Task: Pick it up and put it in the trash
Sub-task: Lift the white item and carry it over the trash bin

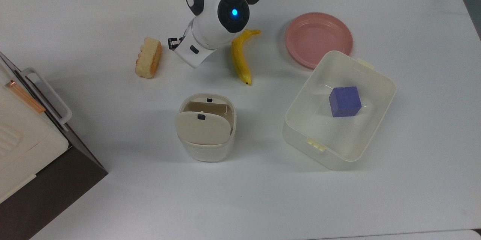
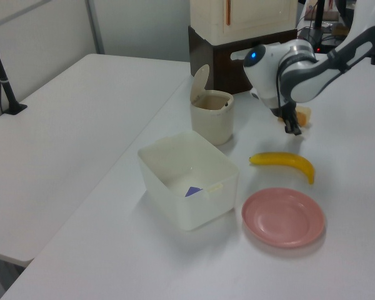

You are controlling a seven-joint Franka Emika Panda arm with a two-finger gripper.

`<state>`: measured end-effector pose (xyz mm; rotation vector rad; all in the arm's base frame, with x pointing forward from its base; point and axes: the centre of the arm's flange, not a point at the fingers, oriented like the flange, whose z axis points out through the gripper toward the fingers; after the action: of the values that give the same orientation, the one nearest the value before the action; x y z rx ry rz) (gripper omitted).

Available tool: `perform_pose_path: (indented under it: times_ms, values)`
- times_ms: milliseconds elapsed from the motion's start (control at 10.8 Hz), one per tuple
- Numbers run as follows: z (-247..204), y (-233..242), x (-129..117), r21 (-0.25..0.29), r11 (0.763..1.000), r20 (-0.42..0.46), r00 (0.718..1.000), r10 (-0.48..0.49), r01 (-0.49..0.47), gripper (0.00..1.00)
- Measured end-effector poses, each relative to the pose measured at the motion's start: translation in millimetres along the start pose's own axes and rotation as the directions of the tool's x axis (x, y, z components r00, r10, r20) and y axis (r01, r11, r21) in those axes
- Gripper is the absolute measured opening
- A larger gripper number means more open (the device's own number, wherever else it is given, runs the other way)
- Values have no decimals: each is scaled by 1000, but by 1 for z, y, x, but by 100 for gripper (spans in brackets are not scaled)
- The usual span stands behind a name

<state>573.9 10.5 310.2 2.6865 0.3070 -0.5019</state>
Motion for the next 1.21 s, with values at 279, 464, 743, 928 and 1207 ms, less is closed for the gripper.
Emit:
perform_pose_path:
  times_ms: [279,464,743,928,1207]
  values:
    - [-95,51,5,118,984,-145,978,151,-134,16]
    - [-142,74,3,162,961,-227,939,258,-225,16]
    - [-162,77,23,245,908,-350,842,409,-340,16]
    - [-160,76,41,292,876,-381,794,474,-383,16]
    - [-184,90,51,360,819,-419,707,570,-447,16]
